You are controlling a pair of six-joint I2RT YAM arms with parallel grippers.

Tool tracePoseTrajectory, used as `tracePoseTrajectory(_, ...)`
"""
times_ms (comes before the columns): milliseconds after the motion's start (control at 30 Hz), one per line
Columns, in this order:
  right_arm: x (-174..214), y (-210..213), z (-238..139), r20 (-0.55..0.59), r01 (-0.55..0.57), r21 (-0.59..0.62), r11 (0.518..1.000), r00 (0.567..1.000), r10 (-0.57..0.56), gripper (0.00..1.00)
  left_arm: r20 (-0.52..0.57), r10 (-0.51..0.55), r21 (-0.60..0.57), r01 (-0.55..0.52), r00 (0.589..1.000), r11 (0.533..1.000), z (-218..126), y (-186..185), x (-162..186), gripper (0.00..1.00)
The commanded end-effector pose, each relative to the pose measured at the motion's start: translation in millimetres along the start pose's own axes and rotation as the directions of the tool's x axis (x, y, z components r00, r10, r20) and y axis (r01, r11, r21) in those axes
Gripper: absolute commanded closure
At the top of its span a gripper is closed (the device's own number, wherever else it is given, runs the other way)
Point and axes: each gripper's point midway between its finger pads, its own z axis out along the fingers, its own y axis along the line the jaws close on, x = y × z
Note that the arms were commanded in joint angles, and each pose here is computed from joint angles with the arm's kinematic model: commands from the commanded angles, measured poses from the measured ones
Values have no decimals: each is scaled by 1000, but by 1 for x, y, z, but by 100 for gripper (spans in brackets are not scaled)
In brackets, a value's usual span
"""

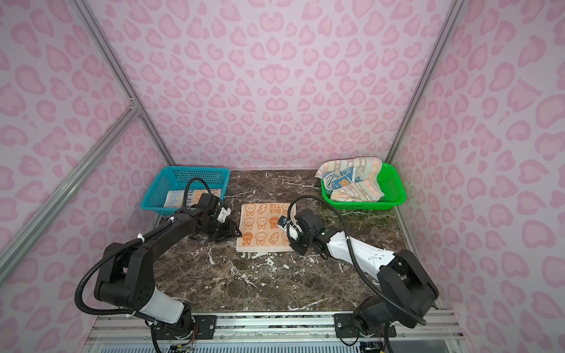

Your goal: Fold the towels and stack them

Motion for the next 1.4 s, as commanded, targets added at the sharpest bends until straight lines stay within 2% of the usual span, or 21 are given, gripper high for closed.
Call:
tracePoseTrajectory(0,-5,-2,19,-32,-214,-6,977,976,214,85,40,23,31,-24,999,999,12,-11,-20,55)
tracePoseTrajectory(67,-2,-5,32,-60,-252,17,968,966,253,90,28,25,36,-26,999,999,26,-11,-21,63)
tracePoseTrajectory(233,12,3,49,-122,-279,34,960,952,281,97,-52,-9,13,10,999,1000,58,3,-8,91)
tracePoseTrajectory(333,29,5,52,-183,-289,51,956,938,294,98,-76,-19,2,19,997,1000,69,10,5,97)
tracePoseTrajectory(600,76,17,52,-337,-314,62,947,887,316,100,-149,20,5,-19,989,1000,75,4,44,97)
tracePoseTrajectory(867,101,35,34,-373,-402,27,915,845,382,100,-182,83,-50,-94,980,994,65,-3,68,97)
tracePoseTrajectory(1033,112,43,17,-399,-422,47,905,823,404,100,-143,103,-60,-113,984,992,52,-8,64,96)
tracePoseTrajectory(1233,72,24,0,-238,-424,35,905,876,420,100,-61,145,-6,-145,988,989,32,-36,39,87)
tracePoseTrajectory(1333,40,0,-12,-113,-431,68,900,893,436,91,5,174,-1,-174,985,985,17,-51,18,74)
tracePoseTrajectory(1367,32,-11,-16,-71,-443,90,892,890,450,84,28,183,-5,-183,983,983,13,-56,9,68)
